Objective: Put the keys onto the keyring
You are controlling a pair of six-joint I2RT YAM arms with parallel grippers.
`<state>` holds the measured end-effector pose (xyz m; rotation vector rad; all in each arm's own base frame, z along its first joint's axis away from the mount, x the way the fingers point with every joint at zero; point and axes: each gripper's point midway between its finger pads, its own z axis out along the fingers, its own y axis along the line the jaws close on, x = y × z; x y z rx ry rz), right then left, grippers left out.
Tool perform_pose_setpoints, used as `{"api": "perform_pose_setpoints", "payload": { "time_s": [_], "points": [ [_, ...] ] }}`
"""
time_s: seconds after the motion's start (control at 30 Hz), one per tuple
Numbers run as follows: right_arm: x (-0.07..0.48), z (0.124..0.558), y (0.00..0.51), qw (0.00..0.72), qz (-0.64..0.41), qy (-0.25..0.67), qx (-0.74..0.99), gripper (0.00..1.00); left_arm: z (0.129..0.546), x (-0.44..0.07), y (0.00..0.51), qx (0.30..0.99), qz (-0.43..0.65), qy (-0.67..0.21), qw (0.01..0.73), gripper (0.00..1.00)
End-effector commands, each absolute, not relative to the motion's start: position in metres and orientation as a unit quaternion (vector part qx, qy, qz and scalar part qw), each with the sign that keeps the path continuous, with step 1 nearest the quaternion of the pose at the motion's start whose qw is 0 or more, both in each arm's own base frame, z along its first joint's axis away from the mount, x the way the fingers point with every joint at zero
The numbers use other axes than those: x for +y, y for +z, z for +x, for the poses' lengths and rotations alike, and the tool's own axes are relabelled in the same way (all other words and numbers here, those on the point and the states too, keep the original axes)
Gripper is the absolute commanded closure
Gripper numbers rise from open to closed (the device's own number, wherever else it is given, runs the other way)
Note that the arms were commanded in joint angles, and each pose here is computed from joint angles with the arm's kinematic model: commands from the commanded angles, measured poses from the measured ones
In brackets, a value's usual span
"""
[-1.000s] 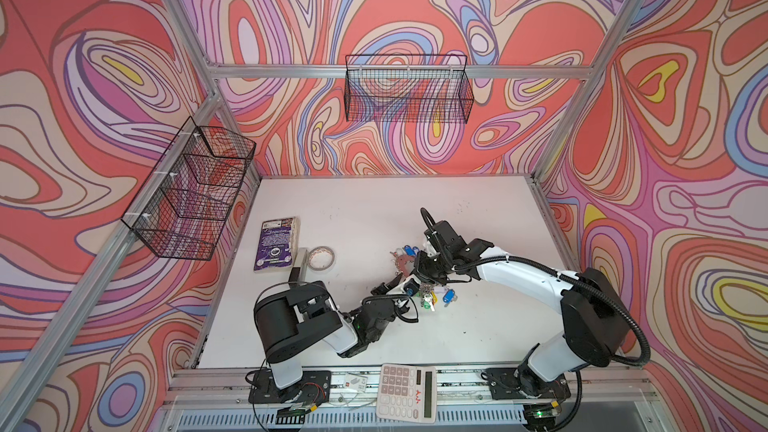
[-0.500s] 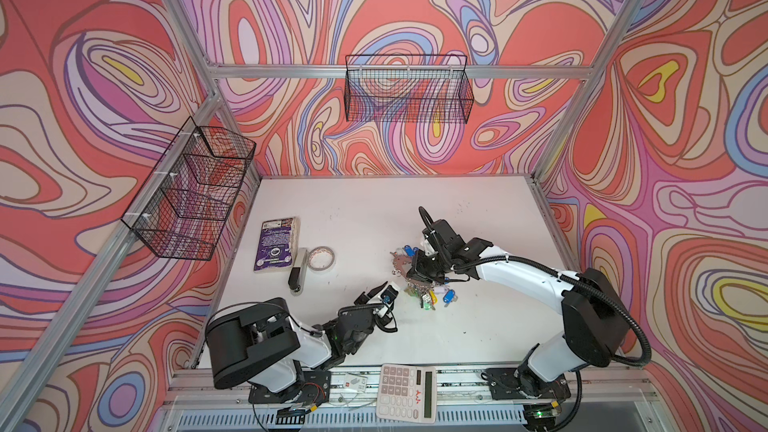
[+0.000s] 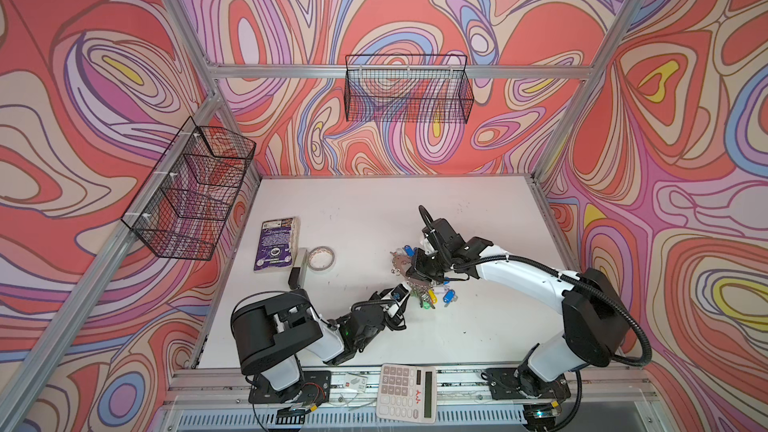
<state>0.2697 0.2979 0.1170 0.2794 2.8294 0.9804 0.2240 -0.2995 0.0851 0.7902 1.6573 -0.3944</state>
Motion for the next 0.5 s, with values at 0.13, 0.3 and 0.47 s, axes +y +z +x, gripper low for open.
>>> {"api": "perform_pose_setpoints", "payload": {
  "time_s": [0.13, 0.3, 0.47],
  "points": [
    [0.305, 0.273, 0.124, 0.072, 0.095, 0.342, 0.932, 1.00, 0.229, -0.314, 0.112, 0.692, 0.305, -0.204, 0.622, 0.69],
    [0.304, 0.272, 0.123, 0.070, 0.096, 0.341, 0.932, 1.00, 0.233, -0.316, 0.111, 0.696, 0.299, -0.198, 0.623, 0.75],
    [0.303, 0.271, 0.123, 0.072, 0.096, 0.340, 0.933, 1.00, 0.238, -0.312, 0.109, 0.703, 0.282, -0.188, 0.625, 0.85]
  ]
}}
